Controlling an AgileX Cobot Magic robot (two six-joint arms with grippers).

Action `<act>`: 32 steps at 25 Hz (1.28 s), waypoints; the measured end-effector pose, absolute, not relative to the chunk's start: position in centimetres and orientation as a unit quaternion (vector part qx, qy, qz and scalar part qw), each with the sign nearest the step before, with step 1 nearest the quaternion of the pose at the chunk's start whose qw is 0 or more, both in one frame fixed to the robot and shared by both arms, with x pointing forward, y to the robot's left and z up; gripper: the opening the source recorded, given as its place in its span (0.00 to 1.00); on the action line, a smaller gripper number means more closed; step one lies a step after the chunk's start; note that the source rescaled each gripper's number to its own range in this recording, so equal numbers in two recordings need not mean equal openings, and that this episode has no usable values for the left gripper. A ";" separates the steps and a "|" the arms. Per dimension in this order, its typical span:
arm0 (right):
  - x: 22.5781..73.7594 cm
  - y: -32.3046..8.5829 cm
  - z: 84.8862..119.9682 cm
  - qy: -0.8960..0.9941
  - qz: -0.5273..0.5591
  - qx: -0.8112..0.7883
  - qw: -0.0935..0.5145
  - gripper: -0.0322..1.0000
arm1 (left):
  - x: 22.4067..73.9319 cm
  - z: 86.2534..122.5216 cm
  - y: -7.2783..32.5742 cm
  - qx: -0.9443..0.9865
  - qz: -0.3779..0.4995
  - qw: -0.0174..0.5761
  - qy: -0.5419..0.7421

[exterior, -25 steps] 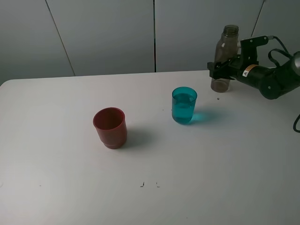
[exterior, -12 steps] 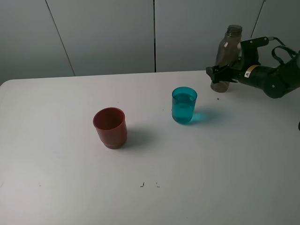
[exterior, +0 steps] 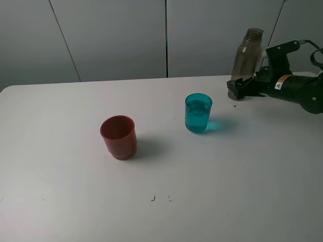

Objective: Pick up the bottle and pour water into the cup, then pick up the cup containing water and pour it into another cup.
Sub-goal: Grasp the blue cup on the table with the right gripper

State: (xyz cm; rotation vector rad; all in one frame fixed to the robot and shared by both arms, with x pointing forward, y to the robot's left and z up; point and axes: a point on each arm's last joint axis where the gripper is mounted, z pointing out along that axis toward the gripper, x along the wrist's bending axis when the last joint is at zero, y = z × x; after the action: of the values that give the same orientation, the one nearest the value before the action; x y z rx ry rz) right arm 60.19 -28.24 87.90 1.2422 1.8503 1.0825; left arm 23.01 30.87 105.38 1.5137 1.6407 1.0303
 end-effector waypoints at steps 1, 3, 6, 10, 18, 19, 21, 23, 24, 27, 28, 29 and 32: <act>59.7 -28.2 88.1 0.708 0.412 0.472 0.326 0.99 | 23.0 105.4 30.9 0.580 0.395 0.335 0.629; 58.8 -28.2 88.6 0.710 0.410 0.469 0.327 0.99 | 23.0 105.4 30.9 0.580 0.395 0.335 0.629; 57.6 -28.2 88.9 0.715 0.403 0.473 0.322 0.99 | 23.0 105.4 30.9 0.580 0.395 0.335 0.629; 55.7 -28.3 88.8 0.730 0.374 0.484 0.305 0.99 | 23.0 105.4 30.9 0.580 0.395 0.335 0.629; 51.3 -28.1 89.0 0.752 0.354 0.480 0.281 0.99 | 23.0 105.4 30.9 0.580 0.395 0.335 0.629; 50.7 -27.9 89.0 0.759 0.354 0.473 0.274 0.99 | 23.0 105.4 30.9 0.580 0.395 0.335 0.629; 49.7 -27.5 88.8 0.779 0.355 0.451 0.254 0.99 | 23.0 105.4 30.9 0.580 0.395 0.335 0.629; 48.9 -27.1 88.5 0.800 0.355 0.426 0.231 0.99 | 23.0 105.4 30.9 0.580 0.395 0.335 0.629; 48.7 -26.9 88.4 0.808 0.355 0.414 0.222 0.99 | 23.0 105.4 30.9 0.580 0.395 0.335 0.629; 48.6 -26.5 88.6 0.811 0.372 0.395 0.218 0.99 | 23.0 105.4 30.9 0.580 0.395 0.335 0.629; 48.5 -26.4 88.7 0.811 0.382 0.386 0.219 0.99 | 23.0 105.4 30.9 0.580 0.395 0.335 0.629; 48.6 -26.2 88.9 0.808 0.393 0.378 0.223 0.99 | 23.0 105.4 30.9 0.580 0.395 0.335 0.629; 48.7 -25.9 88.8 0.807 0.413 0.353 0.229 0.99 | 23.0 105.4 30.9 0.580 0.395 0.335 0.629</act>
State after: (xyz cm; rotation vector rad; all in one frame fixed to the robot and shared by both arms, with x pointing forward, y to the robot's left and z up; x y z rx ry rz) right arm 48.75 -25.87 88.84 0.9727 2.2224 1.1382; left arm 23.01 30.87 105.38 1.5123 1.6416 1.0295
